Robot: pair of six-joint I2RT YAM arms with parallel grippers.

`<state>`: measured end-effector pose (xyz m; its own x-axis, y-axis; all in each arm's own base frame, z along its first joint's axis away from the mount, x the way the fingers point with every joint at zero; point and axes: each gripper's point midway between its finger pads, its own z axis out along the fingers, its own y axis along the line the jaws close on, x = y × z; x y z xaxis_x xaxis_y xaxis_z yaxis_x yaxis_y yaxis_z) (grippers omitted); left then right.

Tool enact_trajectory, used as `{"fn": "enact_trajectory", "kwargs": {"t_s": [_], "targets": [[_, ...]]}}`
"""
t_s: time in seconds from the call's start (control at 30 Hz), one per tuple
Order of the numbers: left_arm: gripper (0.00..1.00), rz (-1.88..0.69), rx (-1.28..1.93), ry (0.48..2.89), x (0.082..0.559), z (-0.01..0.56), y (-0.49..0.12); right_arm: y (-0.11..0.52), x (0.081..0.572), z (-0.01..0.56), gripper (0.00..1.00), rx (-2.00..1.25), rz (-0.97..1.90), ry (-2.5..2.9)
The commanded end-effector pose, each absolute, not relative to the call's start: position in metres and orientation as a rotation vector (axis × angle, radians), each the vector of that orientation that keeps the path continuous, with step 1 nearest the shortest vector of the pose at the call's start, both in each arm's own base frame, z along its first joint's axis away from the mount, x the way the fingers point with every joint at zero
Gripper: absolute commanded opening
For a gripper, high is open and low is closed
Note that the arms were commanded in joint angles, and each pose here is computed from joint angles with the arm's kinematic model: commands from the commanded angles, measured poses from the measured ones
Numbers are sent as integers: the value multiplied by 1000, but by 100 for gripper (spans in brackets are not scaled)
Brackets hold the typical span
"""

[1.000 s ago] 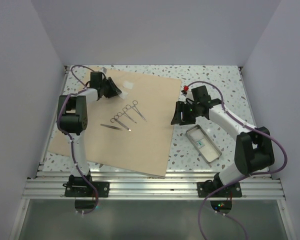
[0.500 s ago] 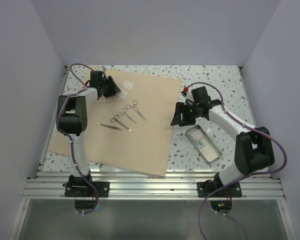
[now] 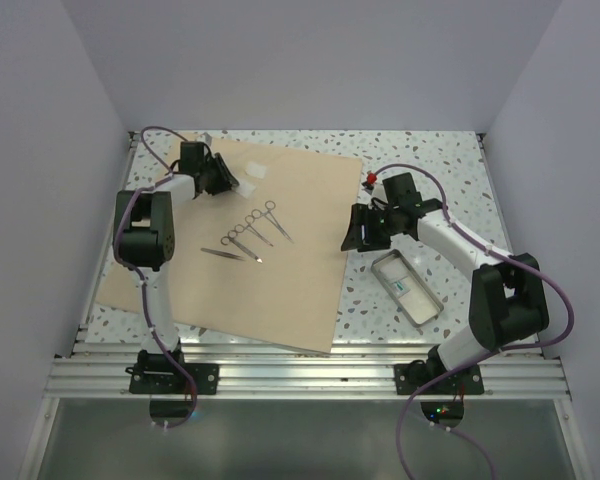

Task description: Prepare the surgical pack

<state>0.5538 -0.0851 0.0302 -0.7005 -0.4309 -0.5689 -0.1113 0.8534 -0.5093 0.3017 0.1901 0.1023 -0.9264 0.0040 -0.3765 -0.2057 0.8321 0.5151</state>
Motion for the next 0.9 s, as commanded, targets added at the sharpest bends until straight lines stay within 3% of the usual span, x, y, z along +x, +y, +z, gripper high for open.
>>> {"fn": "enact_trajectory", "kwargs": {"t_s": [0.0,0.2,0.3,0.43,0.87], "targets": [[34,-513,-384,2385,546,7,-76,196,303,115,57,-187,844,2593],[27,-548,-339,2352,551,25,-81,197,304,115,57,-188,844,2590],[19,-575,-328,2333,556,36,-85,196,304,117,57,-187,842,2590],[1,-580,-317,2311,561,50,-86,196,304,116,57,-185,840,2595],[0,-809,-258,2078,580,129,-113,197,304,113,57,-165,843,2599]]}}
